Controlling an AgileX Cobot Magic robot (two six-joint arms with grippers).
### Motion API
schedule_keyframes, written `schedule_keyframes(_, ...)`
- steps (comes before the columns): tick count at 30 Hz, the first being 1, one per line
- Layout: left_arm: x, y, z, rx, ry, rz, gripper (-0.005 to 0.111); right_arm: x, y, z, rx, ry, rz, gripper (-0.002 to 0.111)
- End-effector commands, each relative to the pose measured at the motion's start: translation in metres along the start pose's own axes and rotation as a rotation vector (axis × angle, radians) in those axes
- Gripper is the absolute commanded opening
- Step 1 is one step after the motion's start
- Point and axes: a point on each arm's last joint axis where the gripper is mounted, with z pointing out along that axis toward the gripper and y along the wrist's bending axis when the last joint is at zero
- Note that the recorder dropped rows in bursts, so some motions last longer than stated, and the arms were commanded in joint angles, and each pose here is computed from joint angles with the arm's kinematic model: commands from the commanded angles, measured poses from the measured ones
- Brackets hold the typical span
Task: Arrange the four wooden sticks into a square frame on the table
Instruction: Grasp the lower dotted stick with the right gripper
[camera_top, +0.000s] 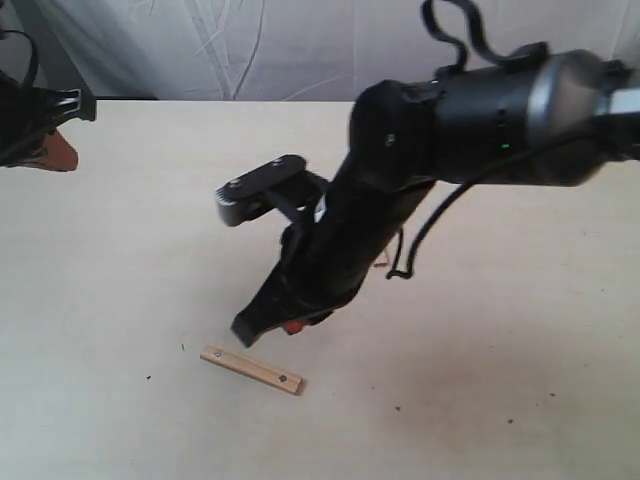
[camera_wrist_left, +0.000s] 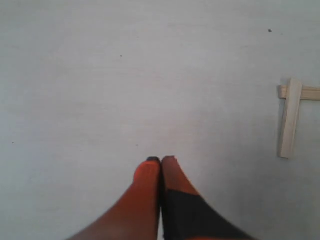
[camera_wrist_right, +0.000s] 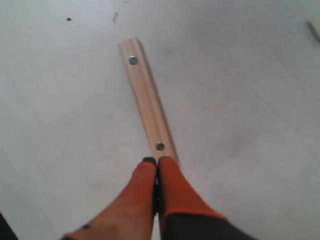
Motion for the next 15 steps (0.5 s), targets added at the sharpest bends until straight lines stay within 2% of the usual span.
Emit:
schedule_keyframes(1,0.001,0.008,-0.006,-0.010,-0.014,-0.012,0.000,-0.020,0.020,0.023,-0.019,0.051,-0.099,0.020)
schedule_keyframes(4,0.001,0.007,-0.006,-0.009,-0.012,-0.009,0.000,-0.026,0.028,0.037,0.004,0.084,-0.167,0.037)
schedule_keyframes(6,0.001,0.006,-0.006,0.001,-0.017,-0.019,0.000,-0.028,0.032,0.045,0.018,0.099,-0.202,0.041)
schedule_keyframes(11,-0.001,0.005,-0.006,0.008,-0.042,-0.031,0.000,-0.026,0.034,0.065,0.090,0.157,-0.317,0.041)
schedule_keyframes(15,-0.002,0.004,-0.006,0.021,-0.045,-0.043,0.000,-0.024,0.030,0.079,0.095,0.172,-0.316,0.041)
